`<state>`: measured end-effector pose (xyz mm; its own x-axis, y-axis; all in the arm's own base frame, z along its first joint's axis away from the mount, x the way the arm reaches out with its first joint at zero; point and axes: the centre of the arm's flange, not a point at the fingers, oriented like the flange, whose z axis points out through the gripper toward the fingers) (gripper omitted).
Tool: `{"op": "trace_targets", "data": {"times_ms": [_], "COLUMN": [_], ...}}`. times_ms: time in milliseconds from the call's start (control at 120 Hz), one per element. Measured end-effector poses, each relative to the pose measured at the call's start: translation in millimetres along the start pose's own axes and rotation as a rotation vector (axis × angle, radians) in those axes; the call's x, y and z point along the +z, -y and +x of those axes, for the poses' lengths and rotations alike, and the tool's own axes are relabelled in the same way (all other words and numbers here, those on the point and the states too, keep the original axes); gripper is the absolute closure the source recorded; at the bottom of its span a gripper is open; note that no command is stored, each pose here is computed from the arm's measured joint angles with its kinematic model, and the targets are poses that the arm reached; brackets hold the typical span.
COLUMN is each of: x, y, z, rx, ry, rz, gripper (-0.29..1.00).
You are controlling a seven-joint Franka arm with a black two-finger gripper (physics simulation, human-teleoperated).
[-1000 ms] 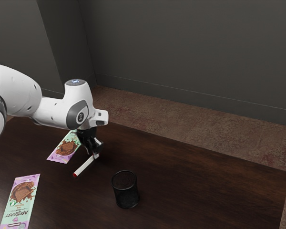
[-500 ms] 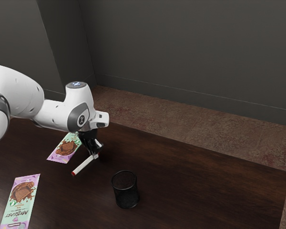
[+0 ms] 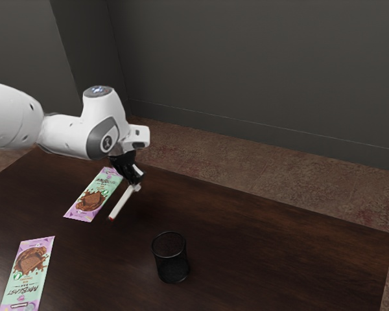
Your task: Put the marker into the pen holder.
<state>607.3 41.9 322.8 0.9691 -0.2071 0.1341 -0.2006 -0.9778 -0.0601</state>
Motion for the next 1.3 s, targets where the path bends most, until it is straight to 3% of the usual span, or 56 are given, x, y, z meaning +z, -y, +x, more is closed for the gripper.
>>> {"op": "trace_targets", "data": {"times_ms": [108, 258, 483, 800, 1300], "x": [-79, -170, -141, -126, -82], "y": [-37, -113, -202, -222, -236], "z": [14, -22, -58, -57, -86], "rx": [0.067, 0.171, 0.309, 0.353, 0.3], "ry": [-0.124, -0.256, -0.349, -0.576, -0.535], "rz": [-0.001, -0.068, -0.08, -0.041, -0.074], "gripper": [0.78, 0.79, 0.79, 0.78, 0.78]}}
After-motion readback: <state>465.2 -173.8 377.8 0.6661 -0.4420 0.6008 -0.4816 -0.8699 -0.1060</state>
